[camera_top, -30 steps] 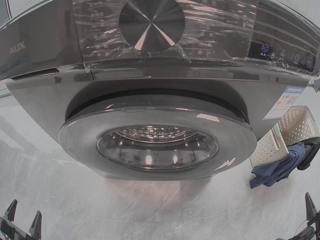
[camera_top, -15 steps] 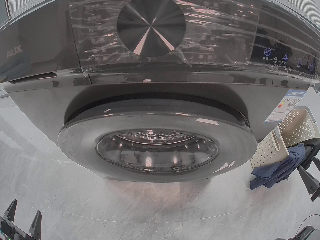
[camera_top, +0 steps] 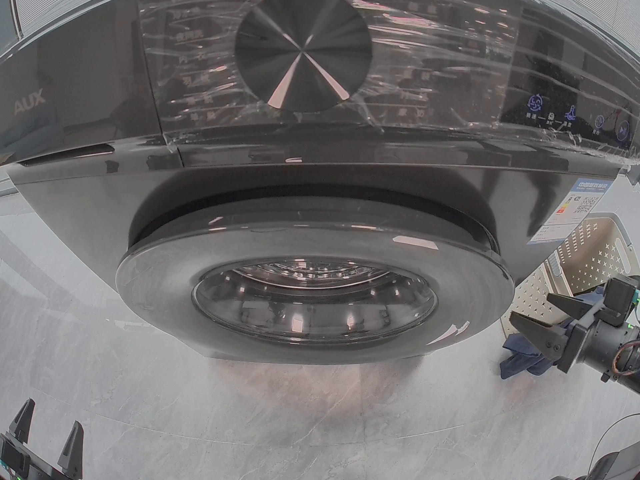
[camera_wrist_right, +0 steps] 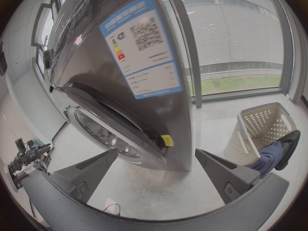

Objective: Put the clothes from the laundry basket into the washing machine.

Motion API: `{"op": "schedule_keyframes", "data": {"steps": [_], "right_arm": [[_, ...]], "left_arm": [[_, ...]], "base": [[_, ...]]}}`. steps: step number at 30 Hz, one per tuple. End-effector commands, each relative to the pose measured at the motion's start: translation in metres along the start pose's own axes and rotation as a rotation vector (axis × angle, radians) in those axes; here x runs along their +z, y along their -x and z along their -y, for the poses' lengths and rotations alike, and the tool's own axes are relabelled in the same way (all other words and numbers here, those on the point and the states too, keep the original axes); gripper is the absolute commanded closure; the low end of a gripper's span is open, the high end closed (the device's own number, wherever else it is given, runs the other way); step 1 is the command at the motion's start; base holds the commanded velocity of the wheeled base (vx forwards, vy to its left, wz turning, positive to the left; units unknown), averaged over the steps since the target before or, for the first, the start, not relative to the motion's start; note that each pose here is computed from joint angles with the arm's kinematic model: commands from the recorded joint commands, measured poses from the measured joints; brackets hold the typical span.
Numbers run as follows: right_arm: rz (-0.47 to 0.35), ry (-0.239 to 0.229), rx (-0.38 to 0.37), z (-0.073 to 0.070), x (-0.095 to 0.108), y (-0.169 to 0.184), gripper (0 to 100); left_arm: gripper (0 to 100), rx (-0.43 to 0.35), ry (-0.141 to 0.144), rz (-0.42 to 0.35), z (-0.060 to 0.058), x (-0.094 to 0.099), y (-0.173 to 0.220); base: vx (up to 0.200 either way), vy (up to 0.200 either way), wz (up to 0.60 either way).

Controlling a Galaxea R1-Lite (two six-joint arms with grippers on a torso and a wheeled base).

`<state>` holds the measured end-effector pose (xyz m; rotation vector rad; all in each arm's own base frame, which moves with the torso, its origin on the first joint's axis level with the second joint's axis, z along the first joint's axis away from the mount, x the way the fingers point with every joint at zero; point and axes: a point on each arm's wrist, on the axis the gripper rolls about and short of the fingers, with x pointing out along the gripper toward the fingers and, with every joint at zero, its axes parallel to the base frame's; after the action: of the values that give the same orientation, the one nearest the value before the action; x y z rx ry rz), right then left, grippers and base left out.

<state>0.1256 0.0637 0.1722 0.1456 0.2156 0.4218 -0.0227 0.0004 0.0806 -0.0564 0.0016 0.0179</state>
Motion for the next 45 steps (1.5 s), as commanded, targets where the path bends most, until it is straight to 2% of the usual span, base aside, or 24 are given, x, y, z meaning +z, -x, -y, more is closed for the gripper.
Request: {"op": "schedule_keyframes", "data": {"steps": [1,5,10,13,17,23,27,29,32,35,39,45], "right_arm": [[-0.06,0.004,0.028,-0.009,0.001,-0.027,0],[-0.05,0.009,0.047,-0.013,0.008,-0.034,0],[-0.086,0.018,0.058,-0.017,0.005,-0.046,0],[-0.098,0.019,0.094,-0.026,0.006,-0.053,0],[-0.105,0.02,0.107,-0.031,0.007,-0.061,0],[-0.133,0.027,0.124,-0.031,-0.005,-0.055,0],[-0.179,0.031,0.156,-0.024,-0.026,-0.024,0],[-0.181,0.028,0.17,-0.021,-0.03,-0.016,0],[-0.172,0.025,0.164,-0.02,-0.029,-0.016,0],[-0.125,0.016,0.148,-0.02,-0.014,-0.024,0],[-0.115,0.013,0.134,-0.02,-0.006,-0.038,0],[-0.183,0.02,0.182,-0.028,-0.015,-0.05,0]], "left_arm": [[0,0.002,0.0,-0.002,0.0,-0.005,0.0],[0,0.002,0.0,-0.002,0.0,-0.005,0.0],[0,0.002,0.0,-0.002,0.0,-0.005,0.0],[0,0.002,0.0,-0.002,0.0,-0.005,0.0],[0,0.002,0.002,-0.002,0.0,-0.005,0.0],[0,0.002,0.0,-0.002,0.0,-0.005,0.0],[0,0.001,0.0,-0.002,0.0,-0.005,0.0],[0,0.002,0.0,-0.001,0.0,-0.004,0.0],[0,0.002,0.0,-0.002,0.0,-0.005,0.0],[0,0.002,0.0,-0.002,0.0,-0.005,0.0],[0,0.002,0.0,-0.002,0.0,-0.005,0.0],[0,0.002,0.0,-0.002,0.0,-0.005,0.0]], "base": [[0.0,0.0,0.0],[0.0,0.0,0.0],[0.0,0.0,0.0],[0.0,0.0,0.0],[0.0,0.0,0.0],[0.0,0.0,0.0],[0.0,0.0,0.0],[0.0,0.0,0.0],[-0.133,0.0,0.0],[-0.2,0.0,0.0],[-0.05,0.0,0.0],[0.0,0.0,0.0]]}}
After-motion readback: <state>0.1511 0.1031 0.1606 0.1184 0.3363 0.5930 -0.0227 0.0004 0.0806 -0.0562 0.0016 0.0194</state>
